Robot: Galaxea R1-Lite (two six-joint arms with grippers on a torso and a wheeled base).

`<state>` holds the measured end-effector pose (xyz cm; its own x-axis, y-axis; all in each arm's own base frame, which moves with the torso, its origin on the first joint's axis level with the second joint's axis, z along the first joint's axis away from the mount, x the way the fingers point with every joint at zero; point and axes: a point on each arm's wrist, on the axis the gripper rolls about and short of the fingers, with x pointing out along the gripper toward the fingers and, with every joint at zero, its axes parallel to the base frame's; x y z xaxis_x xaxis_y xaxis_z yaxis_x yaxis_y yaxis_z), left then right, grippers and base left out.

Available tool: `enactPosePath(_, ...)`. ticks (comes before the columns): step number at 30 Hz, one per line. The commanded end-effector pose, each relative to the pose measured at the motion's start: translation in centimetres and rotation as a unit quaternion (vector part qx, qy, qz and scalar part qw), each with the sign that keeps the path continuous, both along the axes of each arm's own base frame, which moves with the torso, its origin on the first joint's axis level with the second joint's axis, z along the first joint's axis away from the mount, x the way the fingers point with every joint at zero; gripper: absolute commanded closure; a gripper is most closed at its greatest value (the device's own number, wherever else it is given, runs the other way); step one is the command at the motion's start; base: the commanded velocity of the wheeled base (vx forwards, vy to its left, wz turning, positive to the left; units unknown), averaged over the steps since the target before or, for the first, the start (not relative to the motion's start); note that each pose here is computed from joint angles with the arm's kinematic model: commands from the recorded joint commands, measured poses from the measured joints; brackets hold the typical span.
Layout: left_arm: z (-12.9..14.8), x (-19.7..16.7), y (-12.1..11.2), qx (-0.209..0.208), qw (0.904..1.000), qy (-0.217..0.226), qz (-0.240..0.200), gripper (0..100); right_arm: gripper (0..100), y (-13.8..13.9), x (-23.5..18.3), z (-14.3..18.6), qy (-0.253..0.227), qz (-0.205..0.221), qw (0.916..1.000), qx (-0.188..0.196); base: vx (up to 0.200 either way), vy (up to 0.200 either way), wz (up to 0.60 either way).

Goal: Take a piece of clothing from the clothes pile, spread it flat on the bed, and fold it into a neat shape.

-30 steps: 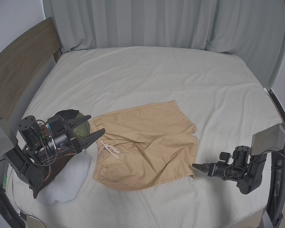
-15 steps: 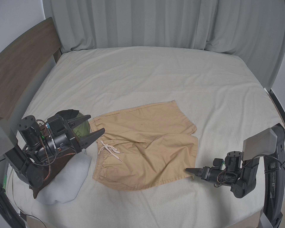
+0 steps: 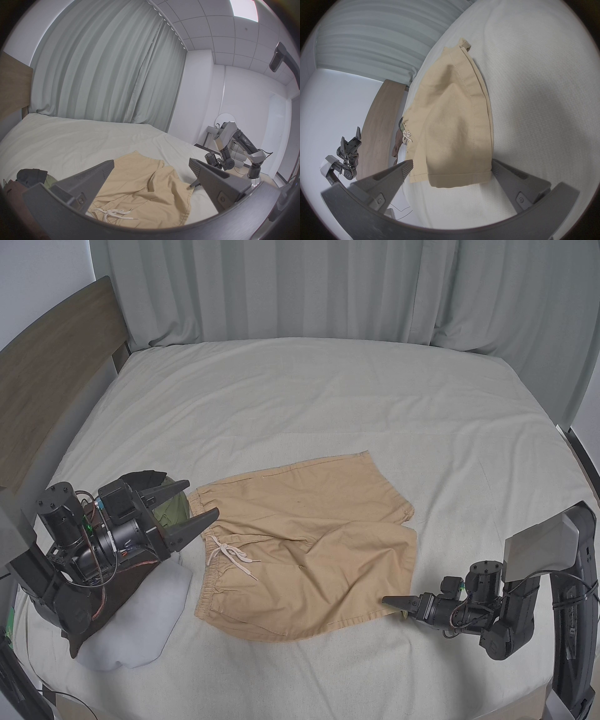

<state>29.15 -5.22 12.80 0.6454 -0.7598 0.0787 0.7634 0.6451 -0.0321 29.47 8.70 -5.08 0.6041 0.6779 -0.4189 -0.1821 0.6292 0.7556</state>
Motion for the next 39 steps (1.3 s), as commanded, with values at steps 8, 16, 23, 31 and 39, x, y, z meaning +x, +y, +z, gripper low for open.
enactPosePath(8, 0.0, 0.0, 0.0, 0.0, 1.0, 0.0, 0.0, 0, 100, -0.8, -0.1, 0.5, -0.002, -0.011, 0.9999, 0.001, 0.0, 0.0, 0.0)
enactPosePath(16, -0.1, 0.0, 0.0, 0.0, 1.0, 0.001, -0.001, 0, 100, -1.3, -0.5, 1.5, -0.028, -0.007, 0.9994, -0.017, 0.0, 0.0, 0.0)
enactPosePath(23, -0.1, 0.0, 0.0, 0.0, 1.0, 0.002, -0.001, 0, 100, -2.3, -0.7, 0.9, -0.084, 0.023, 0.992, -0.091, 0.0, 0.0, 0.0)
enactPosePath(31, -0.1, 0.0, 0.0, 0.0, 1.0, 0.003, 0.001, 0, 0, -2.5, -1.1, 1.1, -0.105, 0.037, 0.987, -0.116, 0.0, 0.0, 0.0)
enactPosePath(39, -0.1, 0.0, 0.1, 0.0, 1.0, 0.003, 0.002, 0, 0, -2.9, -1.3, 2.5, -0.101, 0.023, 0.9905, -0.09, 0.0, 0.0, 0.0)
